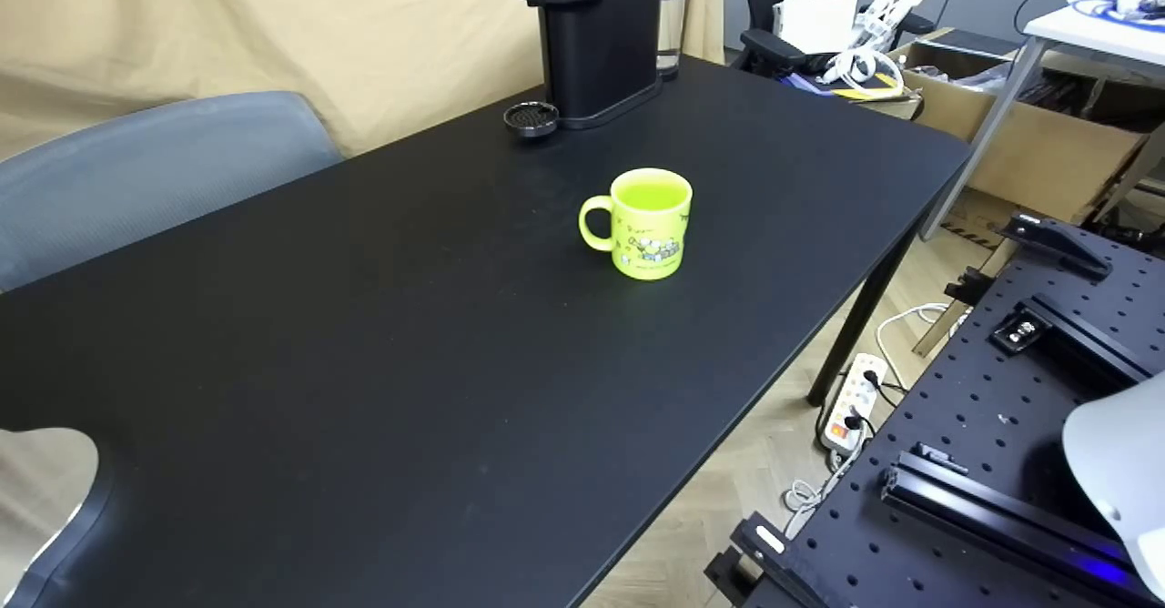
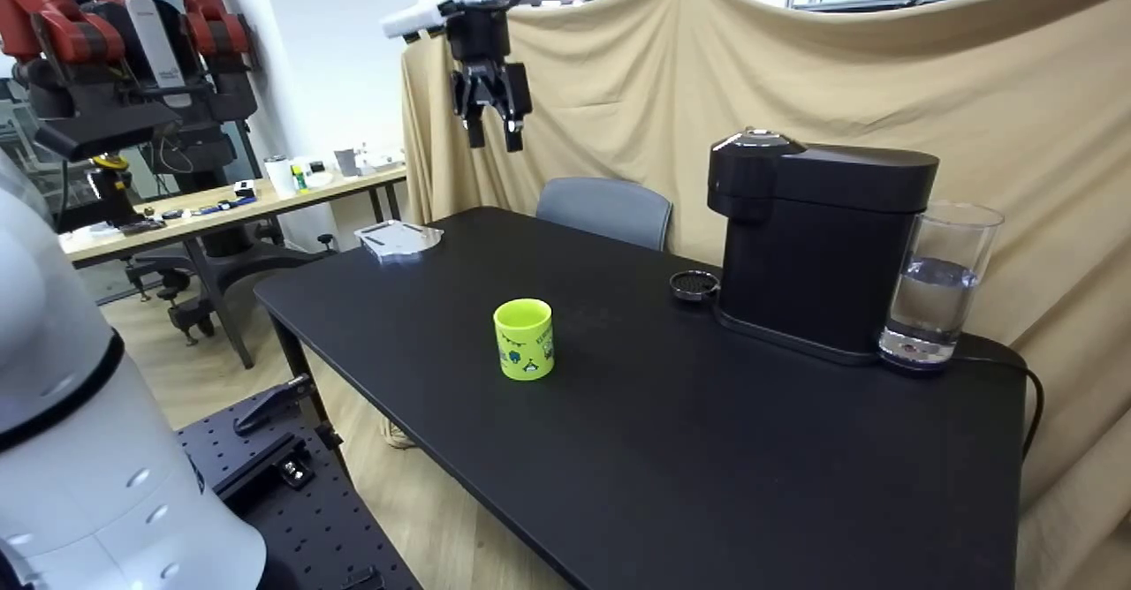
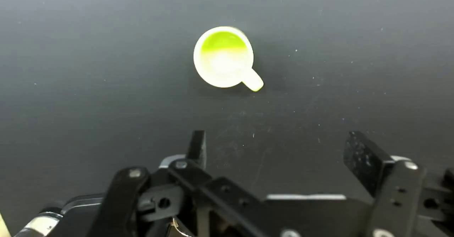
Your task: Move the green cup forward
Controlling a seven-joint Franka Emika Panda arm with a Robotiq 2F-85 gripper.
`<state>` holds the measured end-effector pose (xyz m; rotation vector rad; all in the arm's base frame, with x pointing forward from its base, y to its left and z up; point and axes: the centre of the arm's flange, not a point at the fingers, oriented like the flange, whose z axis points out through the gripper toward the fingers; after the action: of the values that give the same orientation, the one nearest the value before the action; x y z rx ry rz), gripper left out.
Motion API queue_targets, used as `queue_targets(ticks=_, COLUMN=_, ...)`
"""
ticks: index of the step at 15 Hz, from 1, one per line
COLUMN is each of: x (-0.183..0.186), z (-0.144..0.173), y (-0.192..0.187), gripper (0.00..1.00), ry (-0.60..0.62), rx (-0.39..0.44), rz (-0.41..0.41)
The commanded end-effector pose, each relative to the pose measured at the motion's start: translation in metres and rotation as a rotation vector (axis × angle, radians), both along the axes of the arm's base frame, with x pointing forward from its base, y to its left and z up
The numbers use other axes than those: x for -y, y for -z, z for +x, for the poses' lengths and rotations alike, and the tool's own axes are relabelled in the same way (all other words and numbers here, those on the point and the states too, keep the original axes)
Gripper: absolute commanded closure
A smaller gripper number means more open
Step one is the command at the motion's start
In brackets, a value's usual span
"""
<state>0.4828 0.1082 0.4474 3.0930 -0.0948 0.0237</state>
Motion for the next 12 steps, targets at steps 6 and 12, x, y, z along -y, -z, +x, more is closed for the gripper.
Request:
queue_targets(ticks=6, x=0.015, z=0.006, y=0.119, gripper=0.00, ry=0.226, rx=0.025, rz=-0.040)
queue_targets(ticks=12, x=0.019, z=-0.009, y=0.156, gripper=0.00, ry=0.222, rx=-0.079, rz=-0.044)
